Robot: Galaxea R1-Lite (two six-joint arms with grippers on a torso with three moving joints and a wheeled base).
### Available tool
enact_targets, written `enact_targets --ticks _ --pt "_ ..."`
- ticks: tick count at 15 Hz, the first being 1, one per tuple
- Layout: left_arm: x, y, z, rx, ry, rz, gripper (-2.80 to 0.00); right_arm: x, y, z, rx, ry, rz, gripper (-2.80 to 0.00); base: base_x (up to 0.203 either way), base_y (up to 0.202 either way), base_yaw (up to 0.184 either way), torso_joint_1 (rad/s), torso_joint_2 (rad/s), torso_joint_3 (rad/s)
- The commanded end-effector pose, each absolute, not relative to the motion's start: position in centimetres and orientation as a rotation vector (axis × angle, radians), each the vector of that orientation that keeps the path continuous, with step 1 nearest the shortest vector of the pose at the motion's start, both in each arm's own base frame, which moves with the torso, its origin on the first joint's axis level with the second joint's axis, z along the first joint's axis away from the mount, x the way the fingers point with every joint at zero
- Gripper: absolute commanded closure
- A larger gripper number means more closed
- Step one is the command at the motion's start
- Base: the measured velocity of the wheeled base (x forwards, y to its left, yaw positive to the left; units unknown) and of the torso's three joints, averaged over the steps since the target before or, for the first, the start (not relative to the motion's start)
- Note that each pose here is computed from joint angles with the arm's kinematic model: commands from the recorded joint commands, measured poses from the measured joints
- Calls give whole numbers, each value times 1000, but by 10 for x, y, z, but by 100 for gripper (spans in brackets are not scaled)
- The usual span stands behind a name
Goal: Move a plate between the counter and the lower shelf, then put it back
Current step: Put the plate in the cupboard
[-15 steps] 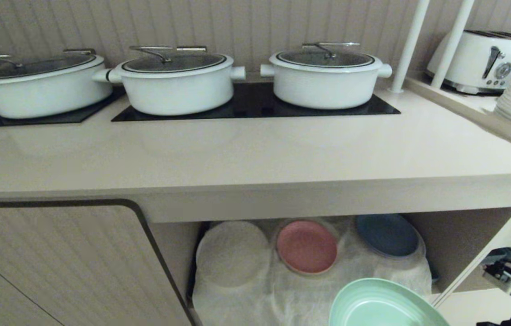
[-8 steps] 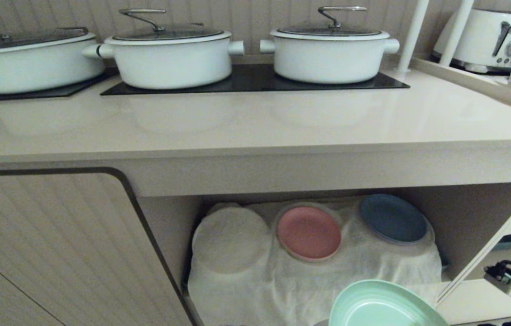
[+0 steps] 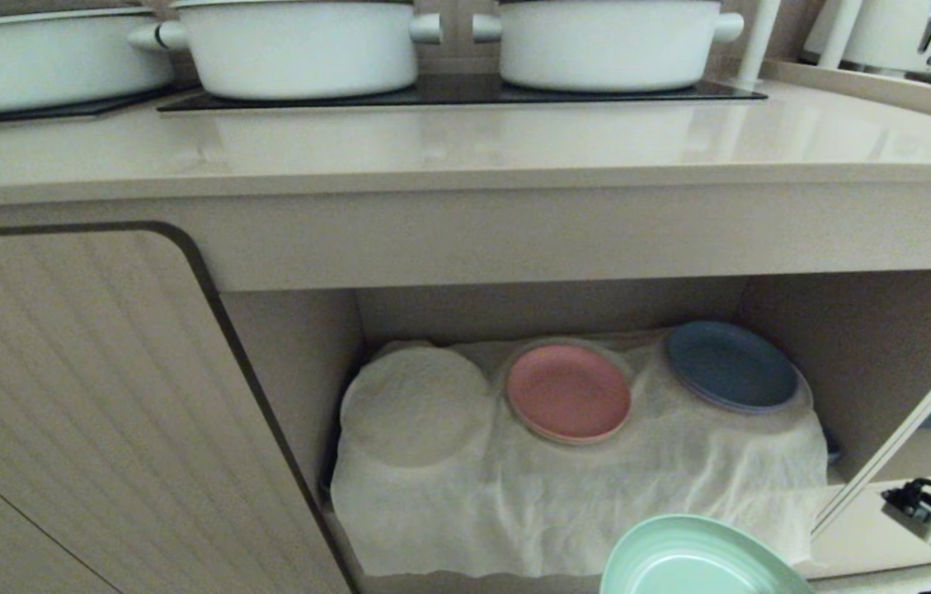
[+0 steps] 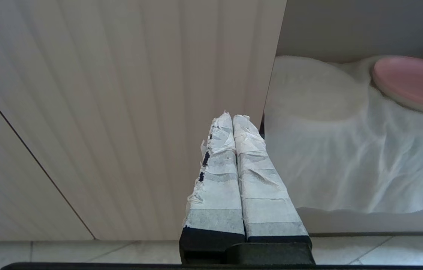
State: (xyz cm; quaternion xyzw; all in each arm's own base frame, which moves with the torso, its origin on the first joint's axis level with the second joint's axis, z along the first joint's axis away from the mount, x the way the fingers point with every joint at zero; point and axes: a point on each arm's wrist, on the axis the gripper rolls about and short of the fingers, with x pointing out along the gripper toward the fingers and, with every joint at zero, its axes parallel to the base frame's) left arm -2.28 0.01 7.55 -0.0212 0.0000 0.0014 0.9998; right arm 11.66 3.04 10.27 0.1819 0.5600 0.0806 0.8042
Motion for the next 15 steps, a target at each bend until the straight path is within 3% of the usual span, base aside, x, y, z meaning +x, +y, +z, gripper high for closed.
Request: enact_targets --ticks 1,5,15 --pt "-23 0 76 -43 -2 3 0 116 30 102 392 1204 172 0 0 0 0 -137 452 321" --pt "-23 0 76 -43 -2 3 0 116 30 102 392 1204 172 0 0 0 0 -83 313 231" --pt "-23 0 76 -43 -2 3 0 115 30 102 392 1206 172 0 0 0 0 -2 15 13"
